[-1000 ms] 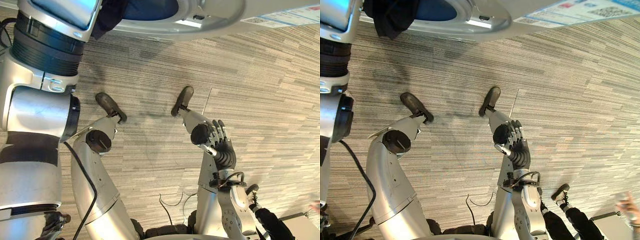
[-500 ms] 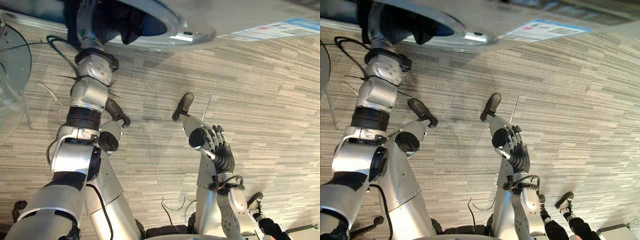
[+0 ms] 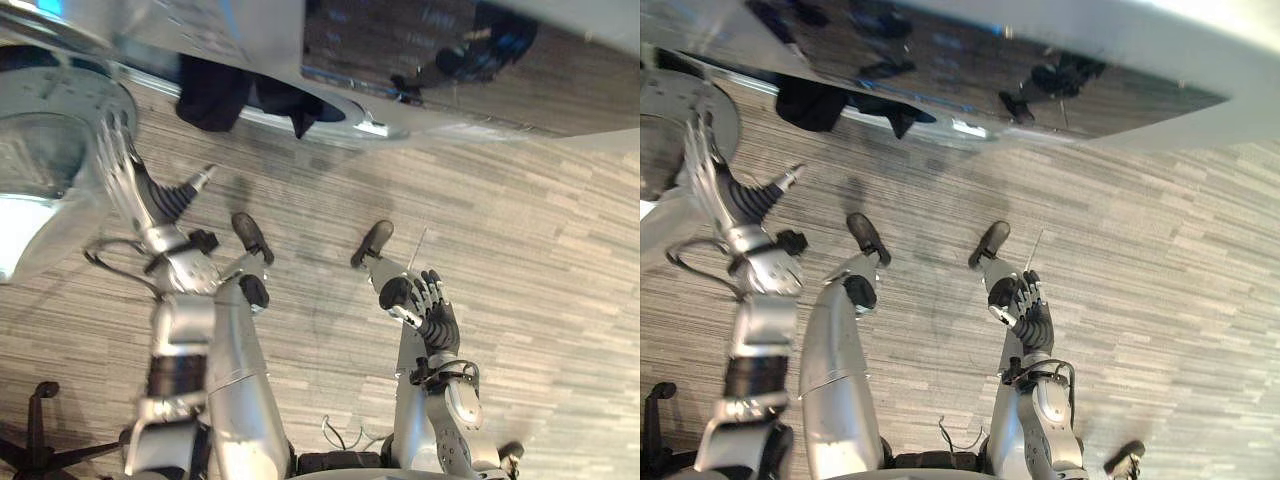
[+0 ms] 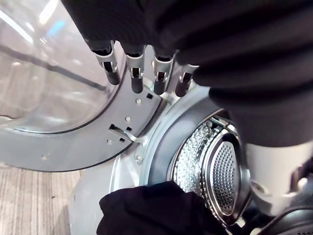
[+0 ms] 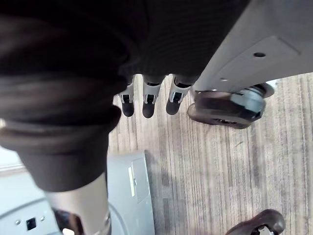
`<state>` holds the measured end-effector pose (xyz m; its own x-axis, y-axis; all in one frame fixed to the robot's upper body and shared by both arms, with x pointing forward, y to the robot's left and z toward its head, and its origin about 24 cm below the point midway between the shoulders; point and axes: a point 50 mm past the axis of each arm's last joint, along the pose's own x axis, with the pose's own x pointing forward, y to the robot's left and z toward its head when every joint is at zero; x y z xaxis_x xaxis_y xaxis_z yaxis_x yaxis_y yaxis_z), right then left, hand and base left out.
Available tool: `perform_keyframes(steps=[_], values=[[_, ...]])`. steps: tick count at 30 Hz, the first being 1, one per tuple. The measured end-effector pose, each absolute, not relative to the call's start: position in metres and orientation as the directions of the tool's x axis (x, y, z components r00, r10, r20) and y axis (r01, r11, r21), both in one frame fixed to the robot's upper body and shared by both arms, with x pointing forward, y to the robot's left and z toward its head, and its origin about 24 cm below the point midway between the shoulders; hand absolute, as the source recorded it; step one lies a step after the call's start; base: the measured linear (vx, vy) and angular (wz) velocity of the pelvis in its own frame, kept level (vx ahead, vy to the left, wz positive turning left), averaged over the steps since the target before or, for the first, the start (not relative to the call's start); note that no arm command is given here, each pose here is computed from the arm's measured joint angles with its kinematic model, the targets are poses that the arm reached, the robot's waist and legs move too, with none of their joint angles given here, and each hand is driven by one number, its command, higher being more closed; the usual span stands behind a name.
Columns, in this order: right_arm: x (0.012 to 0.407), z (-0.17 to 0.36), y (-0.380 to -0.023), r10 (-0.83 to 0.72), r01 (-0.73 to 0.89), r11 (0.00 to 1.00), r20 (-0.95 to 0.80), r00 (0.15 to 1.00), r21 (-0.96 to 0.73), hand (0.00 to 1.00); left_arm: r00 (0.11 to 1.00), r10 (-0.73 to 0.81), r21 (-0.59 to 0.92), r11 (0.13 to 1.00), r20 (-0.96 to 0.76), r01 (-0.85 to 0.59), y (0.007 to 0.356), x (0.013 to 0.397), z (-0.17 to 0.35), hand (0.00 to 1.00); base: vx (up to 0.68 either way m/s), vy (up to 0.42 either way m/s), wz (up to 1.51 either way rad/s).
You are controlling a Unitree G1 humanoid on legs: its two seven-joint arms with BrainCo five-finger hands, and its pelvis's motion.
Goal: Pick up the laundry basket with both hands and put the clothes into the washing machine.
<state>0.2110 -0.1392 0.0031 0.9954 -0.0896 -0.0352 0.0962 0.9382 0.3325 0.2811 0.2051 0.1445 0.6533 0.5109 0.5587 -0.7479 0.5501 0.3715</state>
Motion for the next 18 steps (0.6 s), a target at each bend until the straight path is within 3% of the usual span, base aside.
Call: perform_keyframes(steps=[9, 12, 18], values=[[0.251, 0.022, -0.123, -0.002, -0.003, 0.956, 0.017, 1.0, 0.293, 0.0, 0.885, 0.358, 0.406, 0.792, 0.298, -0.456, 0.16, 0.262, 0.077, 0.0, 0.07, -0.028, 0.29], [0.272, 0.034, -0.12, 0.003, -0.018, 0.958, 0.05, 0.999, 0.287, 0.0, 0.927, 0.338, 0.342, 0.862, 0.161, -0.374, 0.158, 0.251, 0.052, 0.0, 0.12, -0.065, 0.73], [0.334, 0.053, -0.121, -0.039, 0.037, 0.939, -0.001, 0.999, 0.343, 0.0, 0.941, 0.335, 0.254, 0.908, 0.04, -0.334, 0.165, 0.233, 0.029, 0.0, 0.07, -0.063, 0.7]])
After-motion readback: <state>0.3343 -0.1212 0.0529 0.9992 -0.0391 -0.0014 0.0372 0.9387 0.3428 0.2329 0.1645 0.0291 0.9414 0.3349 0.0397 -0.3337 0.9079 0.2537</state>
